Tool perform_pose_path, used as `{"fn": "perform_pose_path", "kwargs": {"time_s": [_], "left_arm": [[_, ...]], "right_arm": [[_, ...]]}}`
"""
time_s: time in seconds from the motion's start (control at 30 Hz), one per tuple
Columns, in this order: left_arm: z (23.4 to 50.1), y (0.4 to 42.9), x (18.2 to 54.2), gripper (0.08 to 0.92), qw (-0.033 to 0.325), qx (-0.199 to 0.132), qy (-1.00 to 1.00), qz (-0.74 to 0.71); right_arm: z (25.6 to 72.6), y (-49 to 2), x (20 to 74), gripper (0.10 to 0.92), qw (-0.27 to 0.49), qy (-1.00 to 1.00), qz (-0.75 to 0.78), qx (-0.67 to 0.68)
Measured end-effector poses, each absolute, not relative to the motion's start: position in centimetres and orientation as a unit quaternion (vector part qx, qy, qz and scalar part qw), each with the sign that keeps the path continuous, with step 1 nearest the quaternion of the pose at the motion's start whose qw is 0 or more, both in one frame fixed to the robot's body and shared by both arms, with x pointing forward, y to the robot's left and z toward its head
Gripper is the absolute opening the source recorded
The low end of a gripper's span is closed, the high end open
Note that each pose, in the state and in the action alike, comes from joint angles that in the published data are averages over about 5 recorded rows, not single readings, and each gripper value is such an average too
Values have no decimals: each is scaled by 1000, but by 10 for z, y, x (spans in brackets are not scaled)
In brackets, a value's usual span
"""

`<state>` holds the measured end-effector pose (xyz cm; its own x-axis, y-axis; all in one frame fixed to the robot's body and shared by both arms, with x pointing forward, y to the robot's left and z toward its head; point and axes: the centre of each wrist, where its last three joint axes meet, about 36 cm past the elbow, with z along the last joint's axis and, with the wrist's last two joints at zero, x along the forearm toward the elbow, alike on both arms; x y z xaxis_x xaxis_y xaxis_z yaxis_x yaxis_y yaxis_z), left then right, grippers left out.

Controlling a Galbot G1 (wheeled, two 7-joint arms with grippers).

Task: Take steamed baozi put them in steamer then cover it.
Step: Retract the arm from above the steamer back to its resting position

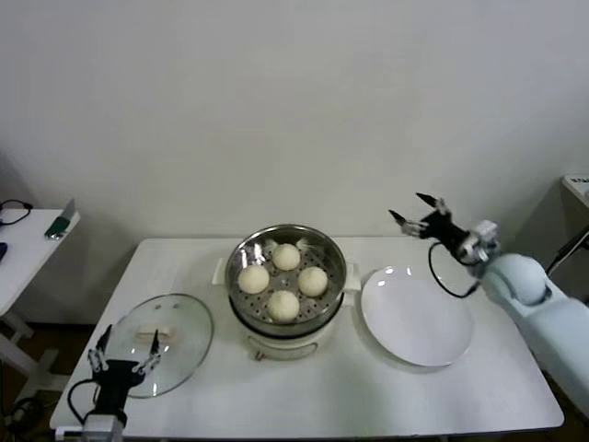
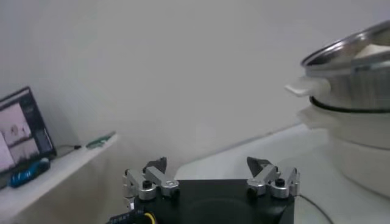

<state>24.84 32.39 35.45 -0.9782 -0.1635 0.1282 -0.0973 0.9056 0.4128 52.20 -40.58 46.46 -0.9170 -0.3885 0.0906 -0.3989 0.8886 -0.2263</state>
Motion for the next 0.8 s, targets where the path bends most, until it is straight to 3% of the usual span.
{"fn": "perform_pose_path", "kwargs": {"time_s": [0.17, 0.43, 0.8], "left_arm": [[352, 336, 247, 823, 63, 68, -962, -256], [346, 351, 242, 823, 59, 99, -894, -433], [313, 352, 237, 823, 68, 100, -747, -654]], "right_arm": [[419, -431, 471, 823, 1, -984, 96, 152], [335, -433, 384, 823, 19, -991, 67, 114], [285, -405, 326, 823, 21, -995, 44, 86]]}}
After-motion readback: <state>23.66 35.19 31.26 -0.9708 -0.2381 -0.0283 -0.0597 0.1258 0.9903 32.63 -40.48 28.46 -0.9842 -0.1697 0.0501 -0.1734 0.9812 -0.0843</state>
